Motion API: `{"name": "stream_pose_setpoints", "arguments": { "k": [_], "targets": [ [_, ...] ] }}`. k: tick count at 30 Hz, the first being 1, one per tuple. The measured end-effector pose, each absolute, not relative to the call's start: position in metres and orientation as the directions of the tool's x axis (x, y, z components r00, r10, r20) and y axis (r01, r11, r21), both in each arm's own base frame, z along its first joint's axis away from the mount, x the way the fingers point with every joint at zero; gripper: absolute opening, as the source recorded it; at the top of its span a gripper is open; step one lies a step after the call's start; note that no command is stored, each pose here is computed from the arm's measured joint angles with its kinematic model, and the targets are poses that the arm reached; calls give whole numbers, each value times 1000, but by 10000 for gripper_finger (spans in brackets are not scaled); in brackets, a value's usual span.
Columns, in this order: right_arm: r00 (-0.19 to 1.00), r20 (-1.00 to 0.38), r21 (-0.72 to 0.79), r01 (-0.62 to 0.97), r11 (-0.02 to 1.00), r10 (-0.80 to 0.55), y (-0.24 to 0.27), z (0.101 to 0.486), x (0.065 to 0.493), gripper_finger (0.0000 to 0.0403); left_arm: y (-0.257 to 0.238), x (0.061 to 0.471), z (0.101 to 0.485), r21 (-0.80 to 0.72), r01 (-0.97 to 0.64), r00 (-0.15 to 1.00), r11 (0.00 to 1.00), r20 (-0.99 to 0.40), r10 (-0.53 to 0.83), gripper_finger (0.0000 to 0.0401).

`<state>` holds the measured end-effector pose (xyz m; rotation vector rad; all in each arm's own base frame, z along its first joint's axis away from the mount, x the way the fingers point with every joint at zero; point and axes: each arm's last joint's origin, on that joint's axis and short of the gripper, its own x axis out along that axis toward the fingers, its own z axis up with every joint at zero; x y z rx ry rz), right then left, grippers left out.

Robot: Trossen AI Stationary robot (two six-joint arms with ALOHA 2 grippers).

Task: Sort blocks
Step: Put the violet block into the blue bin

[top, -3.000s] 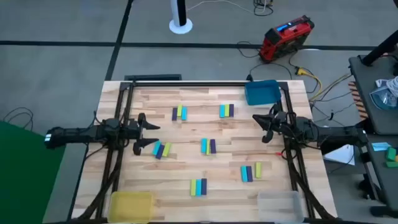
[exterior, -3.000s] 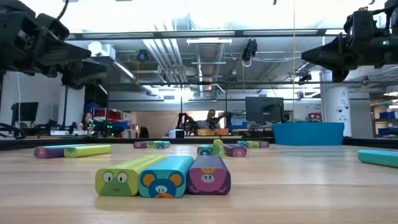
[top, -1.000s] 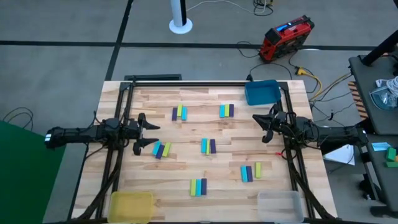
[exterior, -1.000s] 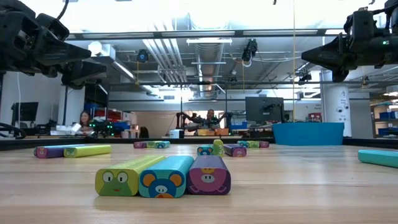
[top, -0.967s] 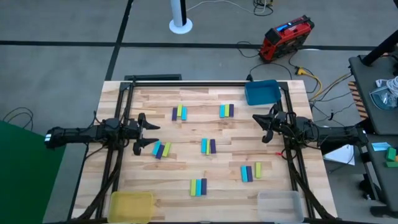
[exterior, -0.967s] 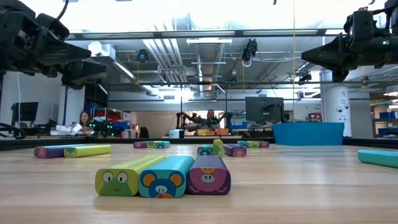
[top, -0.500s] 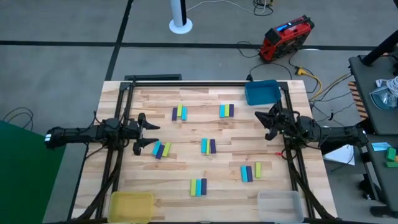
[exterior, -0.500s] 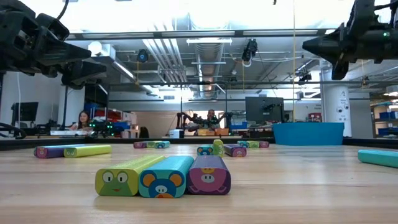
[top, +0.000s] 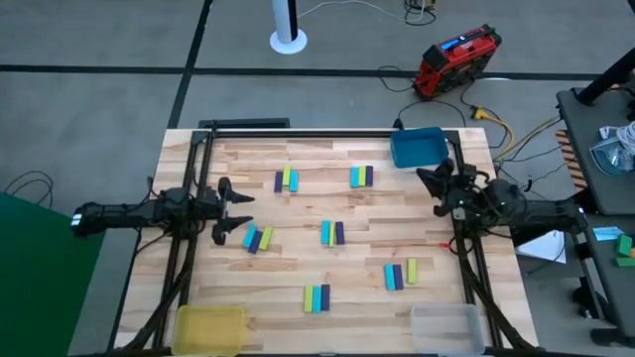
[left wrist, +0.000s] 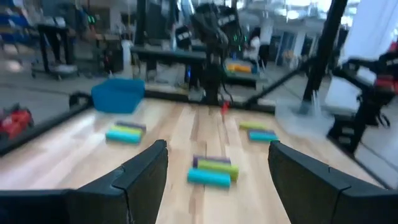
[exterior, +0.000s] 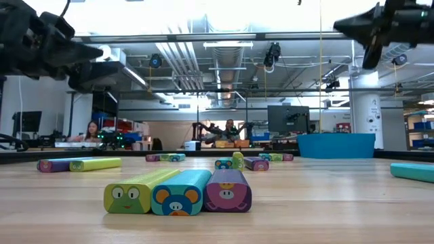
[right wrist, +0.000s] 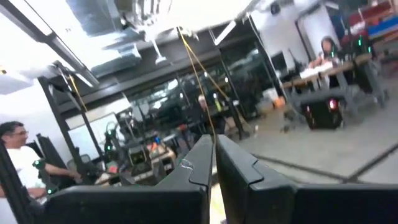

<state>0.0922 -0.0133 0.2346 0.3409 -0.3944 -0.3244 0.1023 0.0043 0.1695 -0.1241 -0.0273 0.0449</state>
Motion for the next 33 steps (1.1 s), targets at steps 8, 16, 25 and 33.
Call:
{"name": "stream_pose_setpoints", "arguments": {
  "k": [8,16,25,33],
  "targets": [
    [848,381,335,246,910,-369,-13,273,79,13,5,100,189,-186,-22,973,982,222,64,254],
    [841,382,348,254,902,-384,-13,299,73,13,7,89,216,-433,105,853,895,502,143,254],
    [842,306,441,289,850,-445,-15,310,82,13,7,78,231,-402,175,735,899,661,152,254],
    [819,259,453,366,813,-513,-18,317,92,13,7,72,237,-402,196,674,894,718,175,254]
  ]
}}
